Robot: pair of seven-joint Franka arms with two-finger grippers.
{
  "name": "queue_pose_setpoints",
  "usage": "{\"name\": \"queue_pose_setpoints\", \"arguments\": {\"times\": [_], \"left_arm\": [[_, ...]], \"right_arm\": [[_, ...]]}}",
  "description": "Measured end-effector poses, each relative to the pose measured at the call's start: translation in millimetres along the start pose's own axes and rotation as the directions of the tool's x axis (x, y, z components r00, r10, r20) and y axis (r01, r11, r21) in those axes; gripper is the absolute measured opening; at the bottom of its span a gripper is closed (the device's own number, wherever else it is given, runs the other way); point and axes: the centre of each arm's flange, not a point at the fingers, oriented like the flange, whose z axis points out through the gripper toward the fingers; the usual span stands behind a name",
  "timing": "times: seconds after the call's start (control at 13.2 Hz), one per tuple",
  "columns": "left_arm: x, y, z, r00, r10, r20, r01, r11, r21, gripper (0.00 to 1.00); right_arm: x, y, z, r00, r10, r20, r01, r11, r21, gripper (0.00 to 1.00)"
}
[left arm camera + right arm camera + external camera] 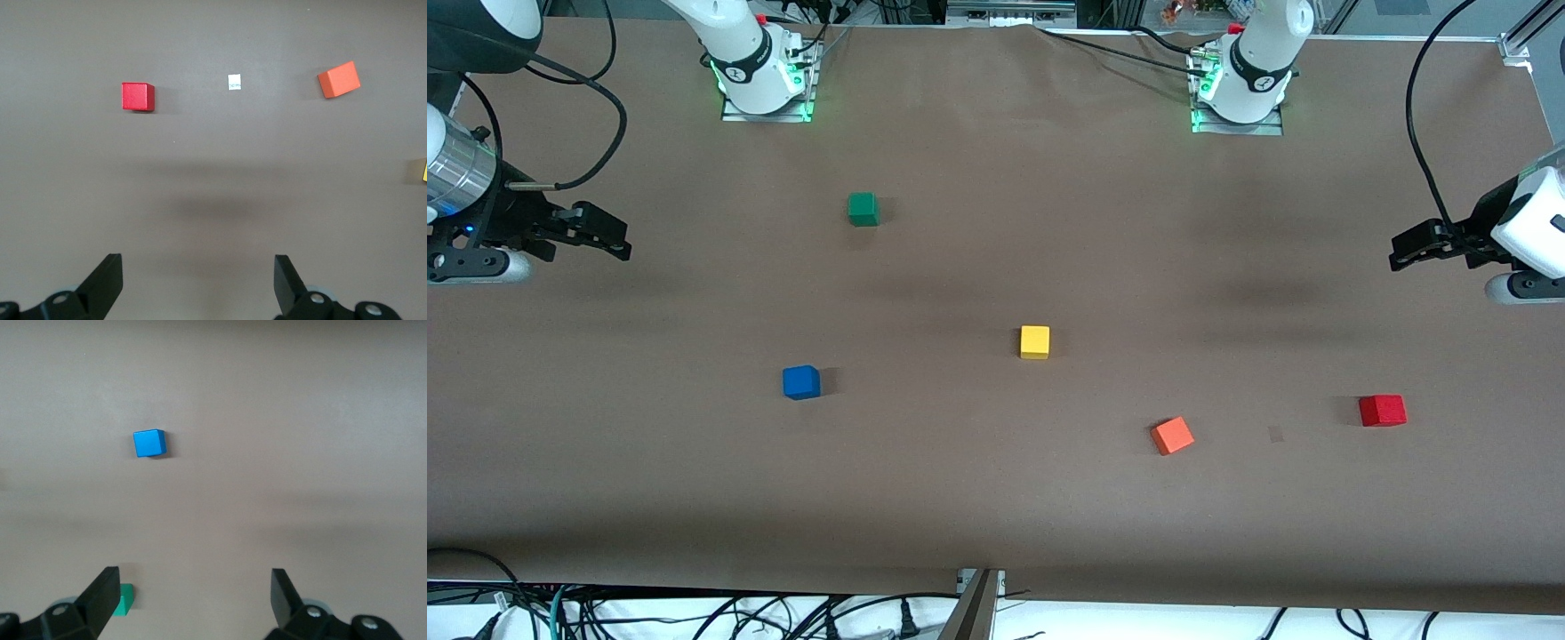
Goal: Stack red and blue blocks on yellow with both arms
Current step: 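Move the left gripper down over the red cube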
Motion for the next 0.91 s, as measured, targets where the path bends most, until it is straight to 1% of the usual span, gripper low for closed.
{"name": "queue_pose_setpoints", "arguments": {"times": [0.46,0.61,0.76,0.84,0.91], "left_arm": [[0.6,-0.7,2.4,1.000,-0.001,0.008,0.001,1.000,0.000,1.00],[4.3,-4.3,10.4,1.000,-0.007,0.023,0.007,1.000,-0.001,1.00],[13.0,-29.2,29.3,0.998,-0.036,0.056,0.037,0.999,-0.006,1.00],[19.2,-47.4,43.3,0.997,-0.032,0.073,0.033,0.999,-0.012,1.00],[27.9,-64.1,58.7,0.997,-0.026,0.075,0.028,0.999,-0.018,1.00]], "right_arm": [[0.0,0.4,0.0,1.000,0.001,0.000,-0.001,1.000,0.000,1.00],[0.0,0.4,0.0,1.000,0.001,0.000,-0.001,1.000,0.000,1.00],[0.0,0.6,0.0,1.000,0.001,0.000,-0.001,1.000,0.000,1.00],[0.0,0.6,0.1,1.000,0.001,0.000,-0.001,1.000,0.000,1.00],[0.1,0.6,0.1,1.000,0.001,0.000,-0.001,1.000,0.000,1.00]]}}
